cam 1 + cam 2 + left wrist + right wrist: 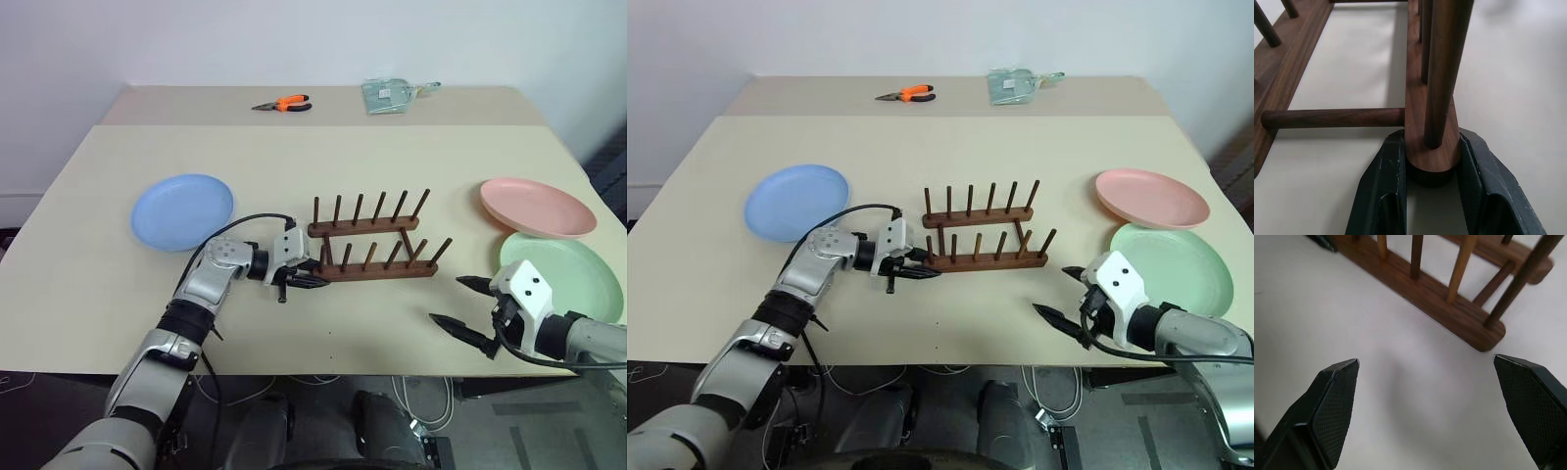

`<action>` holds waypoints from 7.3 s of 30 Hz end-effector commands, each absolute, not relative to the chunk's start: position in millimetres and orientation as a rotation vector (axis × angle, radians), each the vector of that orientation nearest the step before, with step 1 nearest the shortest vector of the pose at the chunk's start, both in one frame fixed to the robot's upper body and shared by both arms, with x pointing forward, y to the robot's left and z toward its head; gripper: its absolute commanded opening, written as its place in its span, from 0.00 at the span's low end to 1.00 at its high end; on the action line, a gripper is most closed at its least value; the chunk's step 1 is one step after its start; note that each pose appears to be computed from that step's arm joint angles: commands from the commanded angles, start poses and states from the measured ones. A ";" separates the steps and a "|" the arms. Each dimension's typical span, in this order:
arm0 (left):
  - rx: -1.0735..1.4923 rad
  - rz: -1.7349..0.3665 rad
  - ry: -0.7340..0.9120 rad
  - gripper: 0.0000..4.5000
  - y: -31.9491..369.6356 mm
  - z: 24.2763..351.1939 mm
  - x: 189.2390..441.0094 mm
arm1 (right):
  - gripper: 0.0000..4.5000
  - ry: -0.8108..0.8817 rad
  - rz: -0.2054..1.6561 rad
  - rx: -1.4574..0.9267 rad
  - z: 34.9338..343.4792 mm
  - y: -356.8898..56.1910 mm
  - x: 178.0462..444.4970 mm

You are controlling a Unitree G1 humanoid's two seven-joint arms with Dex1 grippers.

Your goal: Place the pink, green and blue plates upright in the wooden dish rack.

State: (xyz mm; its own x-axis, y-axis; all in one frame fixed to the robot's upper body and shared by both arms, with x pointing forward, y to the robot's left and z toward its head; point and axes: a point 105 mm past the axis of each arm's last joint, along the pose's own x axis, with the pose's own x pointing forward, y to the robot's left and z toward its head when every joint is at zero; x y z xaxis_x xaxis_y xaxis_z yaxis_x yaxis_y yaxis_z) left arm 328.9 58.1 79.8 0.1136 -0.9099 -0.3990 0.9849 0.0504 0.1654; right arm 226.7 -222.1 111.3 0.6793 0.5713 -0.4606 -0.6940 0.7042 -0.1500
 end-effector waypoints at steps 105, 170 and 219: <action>0.146 -1.161 0.048 0.17 71.3 142.8 272.6 | 0.66 -0.013 0.734 0.039 247.3 -200.1 312.8; 0.209 -1.078 0.053 0.17 92.6 137.1 292.0 | 0.01 -0.173 0.851 0.839 319.6 -85.3 302.4; -0.356 0.460 0.220 1.00 339.2 134.7 340.3 | 0.99 -0.409 1.128 -0.466 267.4 -38.1 280.3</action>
